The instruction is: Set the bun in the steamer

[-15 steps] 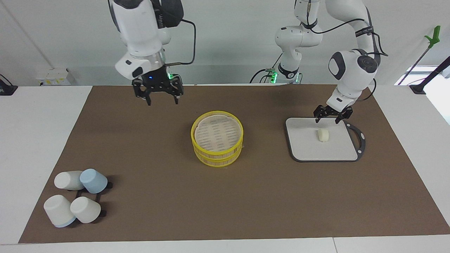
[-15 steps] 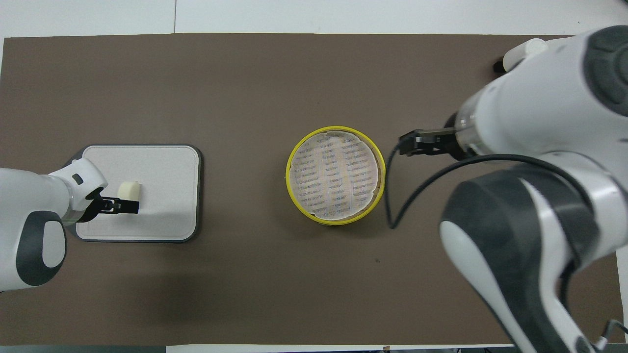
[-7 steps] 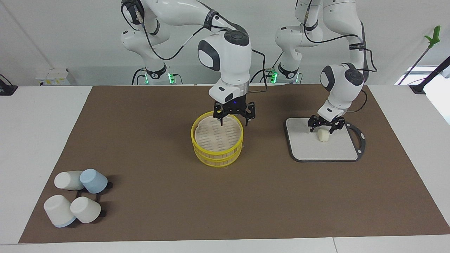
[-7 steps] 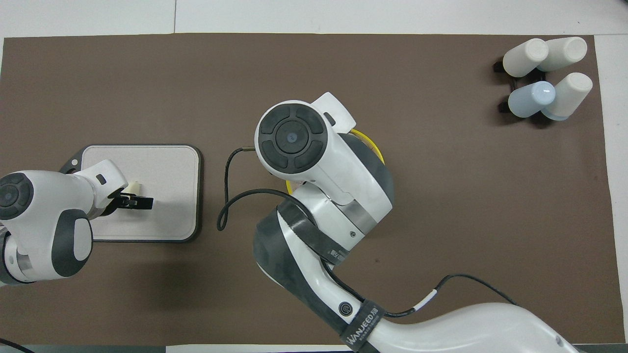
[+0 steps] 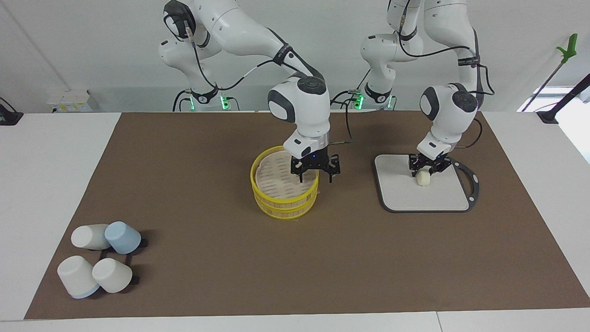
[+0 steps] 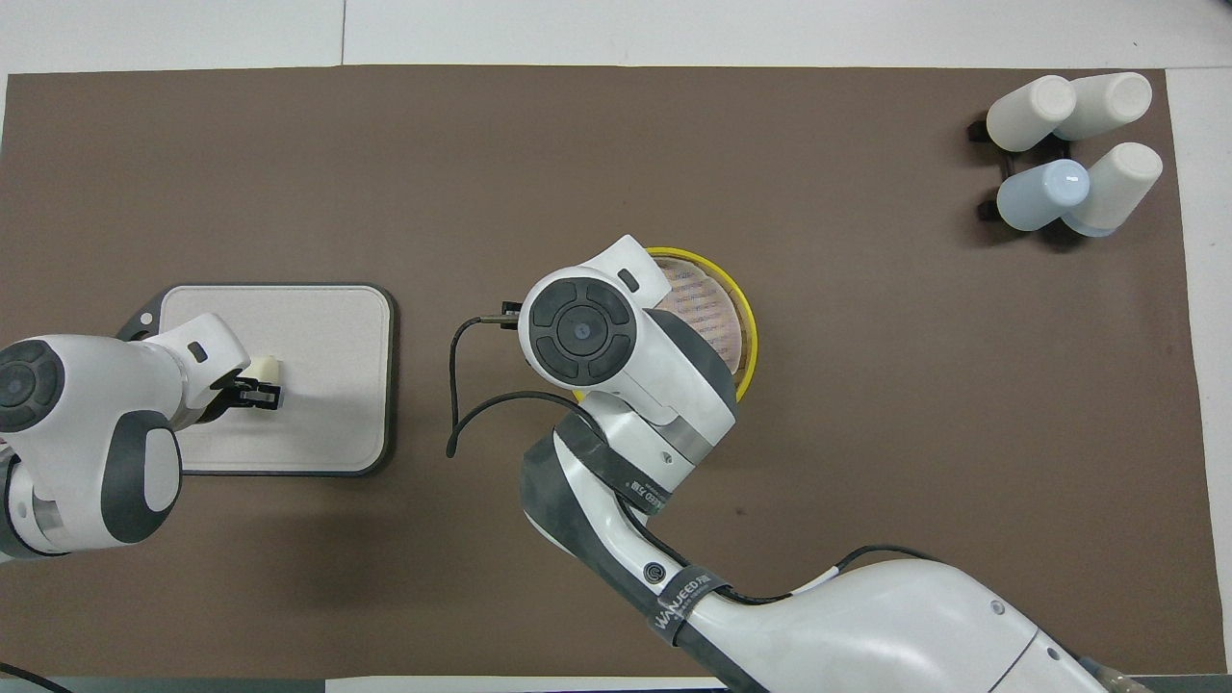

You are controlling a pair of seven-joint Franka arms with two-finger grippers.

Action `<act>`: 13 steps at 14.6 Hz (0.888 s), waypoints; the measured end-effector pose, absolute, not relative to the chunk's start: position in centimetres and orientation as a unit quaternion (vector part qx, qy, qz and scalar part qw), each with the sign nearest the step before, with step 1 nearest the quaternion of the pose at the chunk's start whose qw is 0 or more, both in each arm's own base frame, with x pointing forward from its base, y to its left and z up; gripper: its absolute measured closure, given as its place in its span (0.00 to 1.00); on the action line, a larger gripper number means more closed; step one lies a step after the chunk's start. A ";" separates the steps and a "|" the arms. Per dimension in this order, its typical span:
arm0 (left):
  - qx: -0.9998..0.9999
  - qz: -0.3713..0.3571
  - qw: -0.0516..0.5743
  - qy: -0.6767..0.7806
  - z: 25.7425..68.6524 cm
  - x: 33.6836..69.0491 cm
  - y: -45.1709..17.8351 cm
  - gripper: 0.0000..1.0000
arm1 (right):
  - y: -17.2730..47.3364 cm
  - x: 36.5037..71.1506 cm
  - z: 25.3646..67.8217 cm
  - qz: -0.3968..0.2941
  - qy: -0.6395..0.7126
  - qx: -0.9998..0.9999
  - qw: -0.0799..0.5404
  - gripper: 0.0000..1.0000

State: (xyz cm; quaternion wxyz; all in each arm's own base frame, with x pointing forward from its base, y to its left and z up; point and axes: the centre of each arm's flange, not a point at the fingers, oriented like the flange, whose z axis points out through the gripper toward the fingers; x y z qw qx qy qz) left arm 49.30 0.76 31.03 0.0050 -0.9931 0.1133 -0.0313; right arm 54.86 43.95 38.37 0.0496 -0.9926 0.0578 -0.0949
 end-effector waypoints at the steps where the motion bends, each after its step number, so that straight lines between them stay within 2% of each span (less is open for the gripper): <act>1: -0.993 -0.032 0.005 0.113 31.0 49.3 0.8 0.68 | 43.9 54.7 38.4 -0.095 0.057 -0.993 0.049 0.03; 3: -0.993 -0.032 0.005 0.112 31.1 49.4 0.8 0.70 | 44.0 54.4 38.5 -0.094 0.056 -0.993 0.048 0.24; 4: -0.993 -0.032 0.005 0.112 31.4 49.6 0.9 0.70 | 44.0 54.1 38.4 -0.093 0.054 -0.993 0.047 0.24; 5: -0.993 -0.028 0.005 0.111 31.8 49.9 1.0 0.70 | 44.2 53.7 38.3 -0.091 0.051 -0.993 0.046 0.30; 6: -0.994 -0.022 0.004 0.109 32.7 50.6 1.0 0.70 | 44.4 53.3 38.3 -0.090 0.049 -0.994 0.045 0.40; 7: -0.995 -0.016 0.002 0.100 34.2 51.5 0.9 0.70 | 44.6 53.1 38.2 -0.090 0.047 -0.994 0.044 0.40; 9: -0.998 -0.005 -0.002 0.069 38.5 53.6 0.0 0.70 | 44.6 52.9 38.2 -0.089 0.047 -0.994 0.044 0.44; 10: -0.999 -0.001 -0.005 0.051 41.1 54.6 -1.1 0.70 | 44.6 52.9 38.3 -0.089 0.047 -0.994 0.044 0.49; 11: -0.999 0.003 -0.011 0.035 43.9 55.3 -2.5 0.70 | 44.6 52.9 38.2 -0.089 0.047 -0.994 0.044 0.49; 13: -0.999 0.015 -0.021 0.023 49.3 56.0 -4.8 0.70 | 44.5 52.8 38.0 -0.088 0.047 -0.994 0.042 0.64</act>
